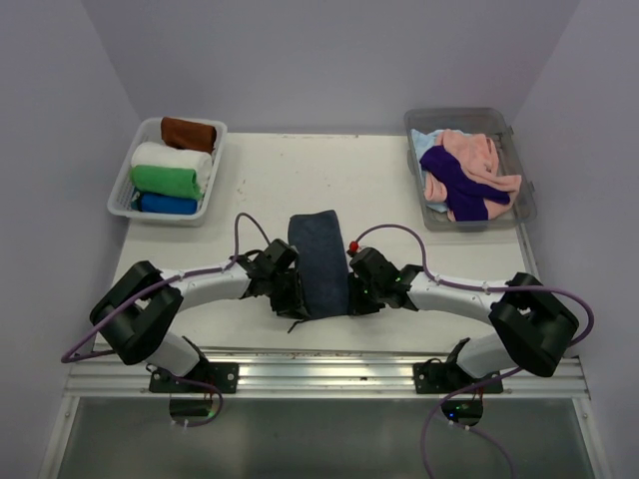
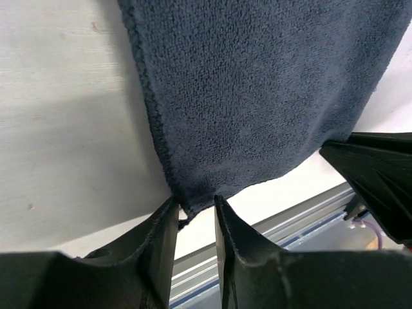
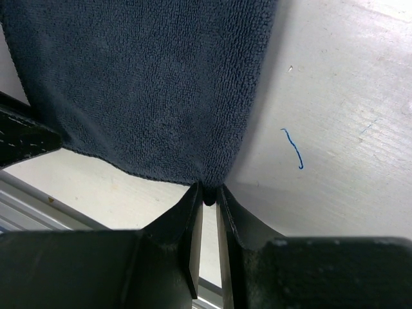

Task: Roll the towels
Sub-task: Fold the towel

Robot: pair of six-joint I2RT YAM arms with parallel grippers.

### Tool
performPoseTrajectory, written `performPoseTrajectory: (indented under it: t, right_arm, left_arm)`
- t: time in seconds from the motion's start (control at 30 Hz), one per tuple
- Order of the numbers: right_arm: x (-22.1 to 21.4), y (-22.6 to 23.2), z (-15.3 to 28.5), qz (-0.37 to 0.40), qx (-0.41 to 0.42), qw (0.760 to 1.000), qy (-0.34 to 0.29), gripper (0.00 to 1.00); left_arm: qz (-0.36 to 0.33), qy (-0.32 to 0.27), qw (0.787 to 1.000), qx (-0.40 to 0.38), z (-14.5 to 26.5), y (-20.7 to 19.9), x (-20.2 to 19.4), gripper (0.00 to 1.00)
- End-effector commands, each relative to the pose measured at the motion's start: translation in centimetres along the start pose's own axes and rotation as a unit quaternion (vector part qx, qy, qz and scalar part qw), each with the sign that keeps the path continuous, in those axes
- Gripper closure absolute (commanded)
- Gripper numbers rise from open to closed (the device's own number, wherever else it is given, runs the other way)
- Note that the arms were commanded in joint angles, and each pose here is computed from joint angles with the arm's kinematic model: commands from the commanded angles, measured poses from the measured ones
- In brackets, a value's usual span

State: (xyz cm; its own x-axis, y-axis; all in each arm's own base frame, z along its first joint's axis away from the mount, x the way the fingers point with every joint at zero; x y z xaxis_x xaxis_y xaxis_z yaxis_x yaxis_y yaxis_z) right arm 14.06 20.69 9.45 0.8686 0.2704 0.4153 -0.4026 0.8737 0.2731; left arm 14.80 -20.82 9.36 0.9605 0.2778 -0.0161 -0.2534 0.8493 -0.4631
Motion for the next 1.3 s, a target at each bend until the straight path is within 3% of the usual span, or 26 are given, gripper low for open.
performPoseTrajectory:
  t: [0.0,0.07,0.13,0.23,0.27,0.33,0.43,0.63,0.7,1.27]
  right_arm:
    - [0.8,0.6,0.1,0.002,0.021,1.000,-0.014,0.81]
    - [0.7,0.6,0.1,0.003,0.022,1.000,-0.013,0.81]
    - [0.7,0.4,0.2,0.002,0.017,1.000,-0.014,0.81]
    - [0.7,0.3,0.6,0.000,0.009,1.000,-0.017,0.66]
    - [0.7,0.3,0.7,-0.001,0.005,1.000,-0.020,0.58]
    - [0.7,0.2,0.9,-0.005,0.001,1.000,-0.024,0.56]
    - [0.7,0.2,1.0,-0.009,-0.003,1.000,-0.029,0.61]
    - [0.7,-0.1,1.5,-0.019,-0.011,0.999,-0.044,0.93]
    - [0.9,0.0,1.9,-0.021,-0.010,0.998,-0.055,0.99]
    - [3.7,1.0,3.2,-0.012,-0.021,0.996,-0.086,1.00]
  left_arm:
    - [0.022,0.007,0.999,0.030,-1.5,1.8,-0.5,0.67]
    - [0.026,0.008,0.999,0.028,-1.7,1.9,-0.6,0.70]
    - [0.028,0.009,0.999,0.030,-1.8,1.9,-0.6,0.81]
    - [0.031,-0.001,0.999,0.036,-1.6,1.8,-0.4,1.00]
    - [0.031,-0.005,0.999,0.039,-1.5,1.8,-0.3,1.00]
    - [0.031,-0.009,0.999,0.044,-1.2,1.7,-0.2,1.00]
    - [0.031,-0.018,0.998,0.050,-0.9,1.7,-0.1,1.00]
    - [0.023,-0.040,0.998,0.049,0.2,1.0,0.3,1.00]
    - [0.018,-0.046,0.998,0.040,0.6,0.5,0.5,1.00]
    - [0.002,-0.046,0.999,0.015,2.5,-1.0,1.7,1.00]
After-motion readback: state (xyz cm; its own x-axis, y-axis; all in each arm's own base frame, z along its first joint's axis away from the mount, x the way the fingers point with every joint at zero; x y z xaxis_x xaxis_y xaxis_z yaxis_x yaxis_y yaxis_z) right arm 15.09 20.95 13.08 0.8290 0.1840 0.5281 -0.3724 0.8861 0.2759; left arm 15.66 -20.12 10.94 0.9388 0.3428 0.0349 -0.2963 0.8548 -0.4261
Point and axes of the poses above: each gripper's point midway between its finger pads, its own z axis back along the fingers, its own y axis along the line the jaws close on, x = y × z, the point moved 9 cm from there along z, back along the fingers, and after that the axes turned 9 degrees about z, right-handed, at the moved point
